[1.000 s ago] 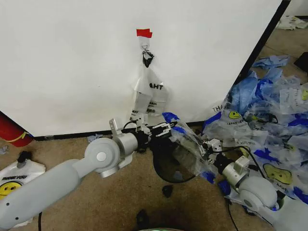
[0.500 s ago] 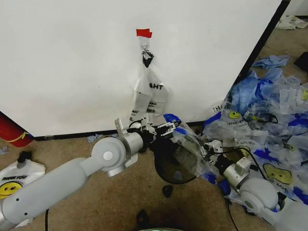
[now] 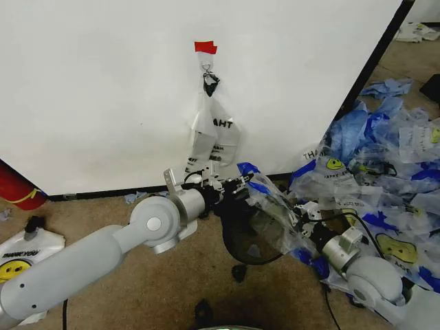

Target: Pick up the garbage bag from the wall and place it over the trash bin.

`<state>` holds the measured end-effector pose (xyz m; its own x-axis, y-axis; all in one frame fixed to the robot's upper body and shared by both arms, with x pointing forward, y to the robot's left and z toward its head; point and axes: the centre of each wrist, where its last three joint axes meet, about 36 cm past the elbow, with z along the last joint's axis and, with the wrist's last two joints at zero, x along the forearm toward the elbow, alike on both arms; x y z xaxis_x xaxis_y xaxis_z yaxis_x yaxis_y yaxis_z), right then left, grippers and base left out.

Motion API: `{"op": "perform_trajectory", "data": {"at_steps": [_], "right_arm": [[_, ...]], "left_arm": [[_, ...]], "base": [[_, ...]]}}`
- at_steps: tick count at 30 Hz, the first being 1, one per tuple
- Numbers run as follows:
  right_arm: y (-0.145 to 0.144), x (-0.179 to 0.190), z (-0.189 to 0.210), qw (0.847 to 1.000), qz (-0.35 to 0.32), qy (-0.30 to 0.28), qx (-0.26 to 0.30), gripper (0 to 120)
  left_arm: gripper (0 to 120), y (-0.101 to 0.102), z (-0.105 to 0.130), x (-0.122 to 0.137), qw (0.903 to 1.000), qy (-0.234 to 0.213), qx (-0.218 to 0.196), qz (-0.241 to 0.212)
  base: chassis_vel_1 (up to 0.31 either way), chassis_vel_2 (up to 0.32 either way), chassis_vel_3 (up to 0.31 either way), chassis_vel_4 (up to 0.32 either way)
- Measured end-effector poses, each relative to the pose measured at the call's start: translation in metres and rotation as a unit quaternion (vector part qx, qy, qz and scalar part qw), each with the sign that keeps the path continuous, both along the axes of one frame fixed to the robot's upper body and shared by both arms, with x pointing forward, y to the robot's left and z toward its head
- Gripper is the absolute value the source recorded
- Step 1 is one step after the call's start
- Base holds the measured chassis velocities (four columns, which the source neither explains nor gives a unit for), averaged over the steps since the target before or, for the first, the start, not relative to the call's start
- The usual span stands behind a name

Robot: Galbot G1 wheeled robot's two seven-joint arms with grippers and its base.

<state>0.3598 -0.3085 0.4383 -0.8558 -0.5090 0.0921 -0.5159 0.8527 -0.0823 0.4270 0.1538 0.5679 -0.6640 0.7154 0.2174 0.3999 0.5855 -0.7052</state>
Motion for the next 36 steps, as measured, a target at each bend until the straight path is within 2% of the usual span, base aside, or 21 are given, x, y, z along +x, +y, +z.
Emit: {"op": "perform_trajectory", "data": {"at_steps": [4, 11, 16, 20, 30, 36], "right_arm": [[0.001, 0.000, 0.000, 1.000, 0.000, -0.001, 0.003, 0], [0.000, -0.001, 0.001, 1.000, -0.002, 0.005, 0.018, 0], [0.002, -0.002, 0.001, 0.996, -0.004, 0.022, 0.086, 0], [0.000, -0.002, 0.002, 0.993, -0.009, 0.029, 0.111, 0], [-0.012, -0.002, 0.004, 0.990, -0.010, 0.032, 0.138, 0], [-0.018, -0.002, 0.008, 0.985, -0.004, 0.039, 0.166, 0]], "left_arm": [[0, 0.002, 0.000, -0.003, 1.0000, 0.001, 0.001, 0.004], [0, 0.011, 0.001, -0.007, 0.9998, -0.002, 0.005, 0.018], [0, 0.026, 0.011, -0.012, 0.9994, -0.012, 0.012, 0.029], [0, 0.035, 0.012, -0.013, 0.9991, -0.014, 0.017, 0.036], [0, 0.049, 0.009, -0.013, 0.9982, -0.016, 0.027, 0.051], [0, 0.059, 0.002, -0.004, 0.9979, -0.019, 0.028, 0.055]], "base": [[0.000, 0.000, 0.000, 0.000], [0.000, 0.000, 0.000, 0.000], [0.000, 0.000, 0.000, 0.000], [0.000, 0.000, 0.000, 0.000], [0.000, 0.000, 0.000, 0.000], [0.000, 0.000, 0.000, 0.000]]}}
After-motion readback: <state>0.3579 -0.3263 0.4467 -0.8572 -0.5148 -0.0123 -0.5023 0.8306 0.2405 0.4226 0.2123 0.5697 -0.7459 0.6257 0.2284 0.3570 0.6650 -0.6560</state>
